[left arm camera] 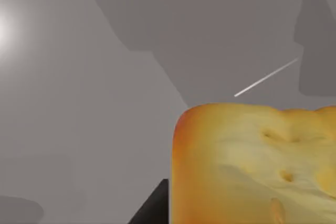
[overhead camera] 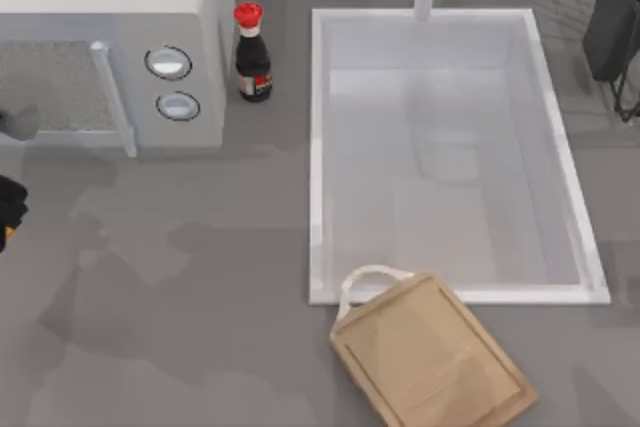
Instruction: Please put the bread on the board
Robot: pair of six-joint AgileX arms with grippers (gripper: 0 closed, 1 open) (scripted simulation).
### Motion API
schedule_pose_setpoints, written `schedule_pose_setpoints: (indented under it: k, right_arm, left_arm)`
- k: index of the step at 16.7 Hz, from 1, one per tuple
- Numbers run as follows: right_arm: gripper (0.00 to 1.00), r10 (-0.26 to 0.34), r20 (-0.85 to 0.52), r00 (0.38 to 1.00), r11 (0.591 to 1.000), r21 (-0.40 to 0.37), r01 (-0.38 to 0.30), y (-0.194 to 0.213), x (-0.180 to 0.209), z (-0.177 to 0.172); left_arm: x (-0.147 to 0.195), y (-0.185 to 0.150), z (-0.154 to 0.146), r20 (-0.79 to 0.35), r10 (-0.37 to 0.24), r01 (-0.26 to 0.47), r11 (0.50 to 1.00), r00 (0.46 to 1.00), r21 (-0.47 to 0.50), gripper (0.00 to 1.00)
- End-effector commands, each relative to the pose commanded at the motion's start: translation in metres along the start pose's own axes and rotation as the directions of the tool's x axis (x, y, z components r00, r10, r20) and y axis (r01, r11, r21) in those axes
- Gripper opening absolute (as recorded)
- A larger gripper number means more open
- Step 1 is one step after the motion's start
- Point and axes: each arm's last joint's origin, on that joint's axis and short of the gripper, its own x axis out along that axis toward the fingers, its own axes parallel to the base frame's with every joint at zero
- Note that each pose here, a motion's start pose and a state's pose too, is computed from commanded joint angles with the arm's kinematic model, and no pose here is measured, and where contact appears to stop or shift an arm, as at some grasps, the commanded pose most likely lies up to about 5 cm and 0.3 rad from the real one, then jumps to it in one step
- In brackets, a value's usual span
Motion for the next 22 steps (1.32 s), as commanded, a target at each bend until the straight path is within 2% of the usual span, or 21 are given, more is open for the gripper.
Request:
schedule_pose_setpoints:
  k: [3,5,7,10,13,17,19,22]
  right_arm:
    - [1.0,0.0,0.0,1.0,1.0,0.0,0.0,0.0,0.0,0.0]
    - [1.0,0.0,0.0,1.0,1.0,0.0,0.0,0.0,0.0,0.0]
    - [1.0,0.0,0.0,1.0,1.0,0.0,0.0,0.0,0.0,0.0]
    - [1.0,0.0,0.0,1.0,1.0,0.0,0.0,0.0,0.0,0.0]
    - [1.0,0.0,0.0,1.0,1.0,0.0,0.0,0.0,0.0,0.0]
    - [1.0,0.0,0.0,1.0,1.0,0.0,0.0,0.0,0.0,0.0]
    - [1.0,0.0,0.0,1.0,1.0,0.0,0.0,0.0,0.0,0.0]
    - [1.0,0.0,0.0,1.0,1.0,0.0,0.0,0.0,0.0,0.0]
  left_arm:
    - [-0.003,-0.014,0.013,-0.004,0.006,-0.006,1.0,1.0,-0.001,0.0]
    - [-0.004,-0.037,0.031,-0.016,0.009,-0.009,1.0,1.0,-0.002,0.0]
    - [-0.004,-0.072,0.052,-0.031,0.012,-0.012,1.0,0.999,-0.009,0.0]
    - [0.0,-0.141,0.083,-0.063,0.017,-0.02,0.999,0.998,-0.041,0.0]
    - [0.011,-0.216,0.1,-0.106,0.024,-0.036,0.993,0.994,-0.115,0.0]
    - [0.027,-0.303,0.107,-0.127,0.036,-0.067,0.967,0.991,-0.246,0.0]
    - [0.031,-0.332,0.112,-0.107,0.033,-0.066,0.945,0.994,-0.322,0.0]
    - [0.032,-0.354,0.122,-0.054,0.018,-0.04,0.904,0.998,-0.426,0.0]
